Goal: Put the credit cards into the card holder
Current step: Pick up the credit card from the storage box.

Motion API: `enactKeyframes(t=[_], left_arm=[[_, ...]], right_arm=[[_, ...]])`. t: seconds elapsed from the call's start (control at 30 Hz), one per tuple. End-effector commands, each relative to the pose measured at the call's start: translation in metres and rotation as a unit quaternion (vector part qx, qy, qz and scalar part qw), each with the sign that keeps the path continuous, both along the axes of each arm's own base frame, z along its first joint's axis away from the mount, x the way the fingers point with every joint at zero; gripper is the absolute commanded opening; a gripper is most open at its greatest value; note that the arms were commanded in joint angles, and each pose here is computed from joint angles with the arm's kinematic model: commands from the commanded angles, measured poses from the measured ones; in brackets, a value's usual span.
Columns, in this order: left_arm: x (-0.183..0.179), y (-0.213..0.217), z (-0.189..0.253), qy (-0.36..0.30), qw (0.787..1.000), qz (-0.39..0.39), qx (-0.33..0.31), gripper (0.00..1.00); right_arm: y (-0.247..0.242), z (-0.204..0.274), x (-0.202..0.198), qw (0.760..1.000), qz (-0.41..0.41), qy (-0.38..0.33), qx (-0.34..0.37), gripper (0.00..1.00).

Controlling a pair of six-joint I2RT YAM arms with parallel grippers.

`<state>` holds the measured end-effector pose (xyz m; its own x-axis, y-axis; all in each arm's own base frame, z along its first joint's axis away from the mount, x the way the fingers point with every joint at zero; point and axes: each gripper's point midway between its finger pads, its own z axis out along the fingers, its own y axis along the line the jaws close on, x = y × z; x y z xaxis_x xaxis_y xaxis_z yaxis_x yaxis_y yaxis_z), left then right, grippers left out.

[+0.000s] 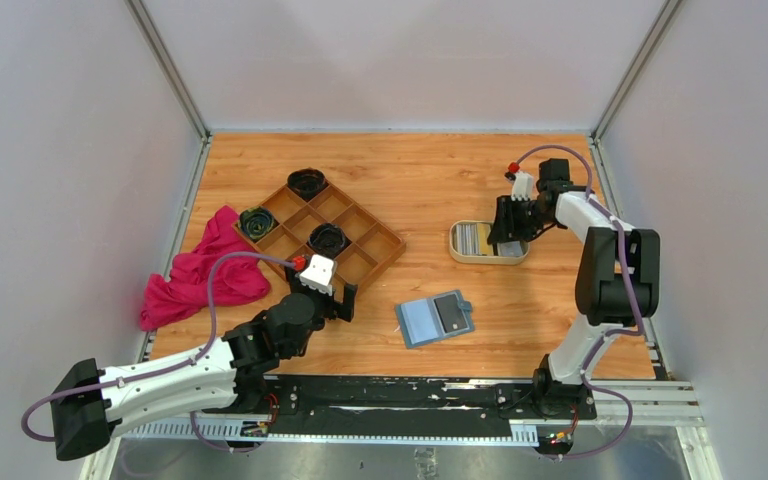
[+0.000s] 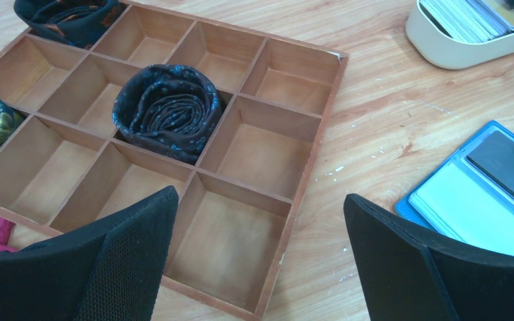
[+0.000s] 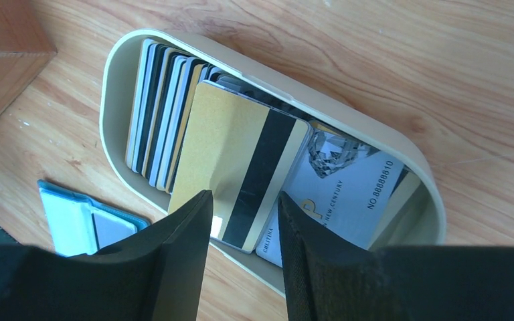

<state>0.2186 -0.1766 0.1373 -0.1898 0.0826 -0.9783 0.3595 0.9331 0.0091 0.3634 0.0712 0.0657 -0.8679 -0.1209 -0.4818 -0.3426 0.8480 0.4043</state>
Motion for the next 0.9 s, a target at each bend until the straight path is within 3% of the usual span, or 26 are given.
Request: enactKeyframes(t=[0.0, 0.23, 0.5, 0.73, 0.87], left_arm=[[0.005, 0.004, 0.008, -0.013, 1.000, 0.018, -0.011, 1.00], [0.005, 0.003, 0.009, -0.012, 1.000, 0.017, -0.010, 1.00], [0.003, -0.009, 0.018, -0.014, 1.000, -0.011, -0.015, 1.00], [-0.006, -0.071, 0.065, 0.010, 0.985, -0.107, -0.134, 0.92], [-0.006, -0.116, 0.077, 0.041, 0.975, -0.158, -0.150, 0.86]], right_arm=[[0.005, -0.001, -0.005, 0.999, -0.005, 0.030, 0.031, 0.45], [0.016, -0.002, -0.005, 0.999, 0.008, 0.034, 0.039, 0.52], [0.019, -0.014, -0.007, 0.998, 0.011, 0.049, 0.023, 0.47], [0.021, -0.019, -0.007, 0.998, 0.011, 0.058, 0.027, 0.42], [0.028, -0.013, -0.007, 0.997, 0.017, 0.057, 0.048, 0.43]])
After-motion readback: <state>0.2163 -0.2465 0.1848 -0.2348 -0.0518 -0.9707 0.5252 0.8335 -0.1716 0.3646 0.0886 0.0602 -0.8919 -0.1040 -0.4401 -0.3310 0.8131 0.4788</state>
